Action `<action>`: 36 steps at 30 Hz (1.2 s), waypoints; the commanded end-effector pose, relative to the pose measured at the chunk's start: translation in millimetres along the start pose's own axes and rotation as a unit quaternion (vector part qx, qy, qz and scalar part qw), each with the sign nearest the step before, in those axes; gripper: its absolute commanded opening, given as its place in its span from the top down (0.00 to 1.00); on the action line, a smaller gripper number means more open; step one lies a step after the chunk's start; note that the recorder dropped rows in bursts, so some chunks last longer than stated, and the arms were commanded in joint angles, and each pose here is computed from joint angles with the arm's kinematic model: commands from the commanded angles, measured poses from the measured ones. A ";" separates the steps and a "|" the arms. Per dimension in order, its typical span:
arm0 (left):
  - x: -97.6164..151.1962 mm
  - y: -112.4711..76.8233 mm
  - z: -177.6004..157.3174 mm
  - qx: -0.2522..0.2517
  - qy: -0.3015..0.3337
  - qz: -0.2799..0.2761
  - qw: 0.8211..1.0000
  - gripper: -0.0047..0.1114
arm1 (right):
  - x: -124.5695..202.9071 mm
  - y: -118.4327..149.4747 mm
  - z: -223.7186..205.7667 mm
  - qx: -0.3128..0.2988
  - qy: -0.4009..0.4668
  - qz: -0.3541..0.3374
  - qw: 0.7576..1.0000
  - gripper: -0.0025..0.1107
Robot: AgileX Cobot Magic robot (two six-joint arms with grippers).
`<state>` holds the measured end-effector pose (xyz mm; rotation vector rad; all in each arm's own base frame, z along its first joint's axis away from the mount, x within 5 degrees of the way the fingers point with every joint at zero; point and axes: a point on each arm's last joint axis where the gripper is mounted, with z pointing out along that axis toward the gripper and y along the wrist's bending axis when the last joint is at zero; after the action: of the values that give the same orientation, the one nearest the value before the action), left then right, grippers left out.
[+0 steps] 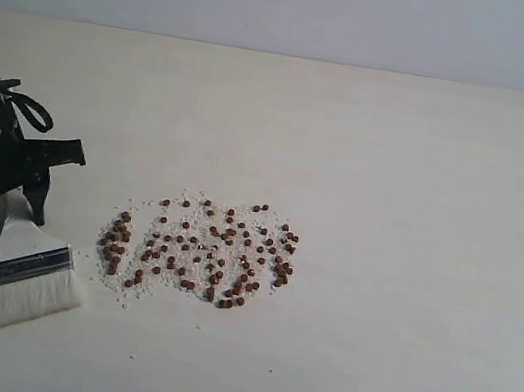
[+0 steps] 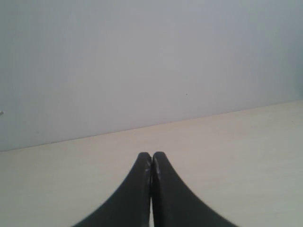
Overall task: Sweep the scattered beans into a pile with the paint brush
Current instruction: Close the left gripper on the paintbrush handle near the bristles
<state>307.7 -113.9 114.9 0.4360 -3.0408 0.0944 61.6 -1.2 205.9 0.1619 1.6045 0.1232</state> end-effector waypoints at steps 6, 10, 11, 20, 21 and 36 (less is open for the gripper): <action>-0.6 -2.2 3.1 -0.003 0.001 0.004 1.000 0.53 | 0.1 0.0 -0.4 -0.001 -0.006 0.002 1.000 0.98; -0.8 -2.3 3.1 -0.002 0.000 0.004 1.000 0.53 | 0.1 0.0 -0.4 -0.001 -0.006 0.002 1.000 0.98; -1.0 -2.4 3.1 -0.002 -0.001 0.004 1.000 0.53 | 0.1 0.0 -0.4 -0.001 -0.006 0.002 1.000 0.98; -2.4 -3.1 3.1 0.002 -0.008 0.005 1.000 0.66 | 0.1 0.0 -0.4 -0.001 -0.006 0.002 1.000 0.98; -2.4 -3.1 3.1 0.002 -0.008 0.005 1.000 0.71 | 0.1 0.0 -0.4 -0.001 -0.006 0.002 1.000 0.98; -2.8 -3.5 3.1 0.003 -0.011 0.100 0.995 0.96 | 0.1 0.0 -0.4 -0.001 -0.006 0.002 1.000 0.98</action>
<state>310.0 -114.2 113.3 0.1534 -3.0901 0.1060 61.6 -1.2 205.9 0.1619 1.6045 0.1232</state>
